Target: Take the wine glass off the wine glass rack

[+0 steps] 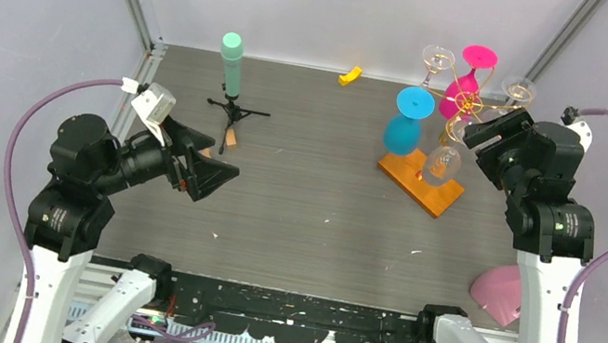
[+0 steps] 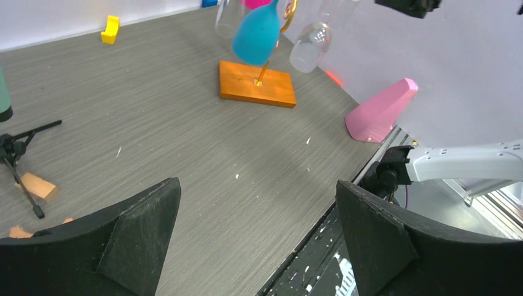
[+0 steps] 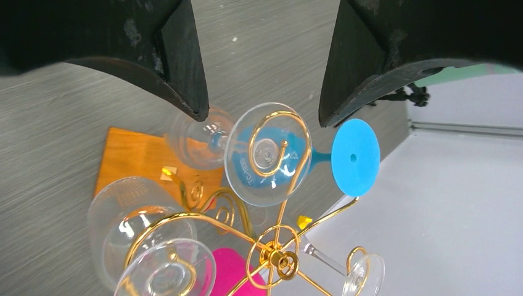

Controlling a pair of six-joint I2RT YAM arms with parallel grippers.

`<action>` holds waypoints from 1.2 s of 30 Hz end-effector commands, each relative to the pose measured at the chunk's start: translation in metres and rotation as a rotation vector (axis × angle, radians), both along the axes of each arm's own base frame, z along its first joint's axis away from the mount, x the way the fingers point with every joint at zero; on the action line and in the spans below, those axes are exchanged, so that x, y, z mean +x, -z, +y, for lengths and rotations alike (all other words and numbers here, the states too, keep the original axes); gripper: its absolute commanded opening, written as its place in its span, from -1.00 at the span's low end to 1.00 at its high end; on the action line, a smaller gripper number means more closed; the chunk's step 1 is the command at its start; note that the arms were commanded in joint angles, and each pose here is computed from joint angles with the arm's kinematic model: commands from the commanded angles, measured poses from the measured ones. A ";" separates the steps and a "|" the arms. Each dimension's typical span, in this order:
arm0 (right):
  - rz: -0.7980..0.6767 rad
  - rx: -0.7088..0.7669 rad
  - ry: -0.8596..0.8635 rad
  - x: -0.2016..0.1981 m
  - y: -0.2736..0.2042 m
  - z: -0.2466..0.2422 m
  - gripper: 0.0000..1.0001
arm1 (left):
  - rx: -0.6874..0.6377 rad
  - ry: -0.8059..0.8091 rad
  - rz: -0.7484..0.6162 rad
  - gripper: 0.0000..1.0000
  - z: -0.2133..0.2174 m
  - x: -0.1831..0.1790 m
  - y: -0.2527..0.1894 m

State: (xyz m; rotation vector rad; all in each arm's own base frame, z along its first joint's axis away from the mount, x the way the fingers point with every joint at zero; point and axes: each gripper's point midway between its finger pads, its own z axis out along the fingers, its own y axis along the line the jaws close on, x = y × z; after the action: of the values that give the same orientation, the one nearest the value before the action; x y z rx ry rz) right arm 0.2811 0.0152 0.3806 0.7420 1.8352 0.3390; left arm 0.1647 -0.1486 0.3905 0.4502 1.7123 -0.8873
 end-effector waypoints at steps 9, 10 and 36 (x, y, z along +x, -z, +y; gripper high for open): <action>-0.127 0.192 0.175 0.019 -0.006 -0.010 0.21 | -0.017 0.044 -0.053 0.99 -0.006 0.000 -0.007; -0.125 0.193 0.179 0.019 -0.004 -0.011 0.20 | -0.017 0.042 -0.051 0.97 -0.006 0.001 -0.007; -0.177 0.289 0.218 0.016 0.003 -0.011 -0.98 | -0.017 -0.001 -0.043 0.96 -0.002 0.008 -0.005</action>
State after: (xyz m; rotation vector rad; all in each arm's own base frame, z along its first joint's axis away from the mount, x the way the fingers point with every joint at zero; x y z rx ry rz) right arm 0.3005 0.0100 0.3713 1.0374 1.6051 0.5017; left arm 0.1678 -0.1509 0.3835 0.4592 1.7121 -0.8985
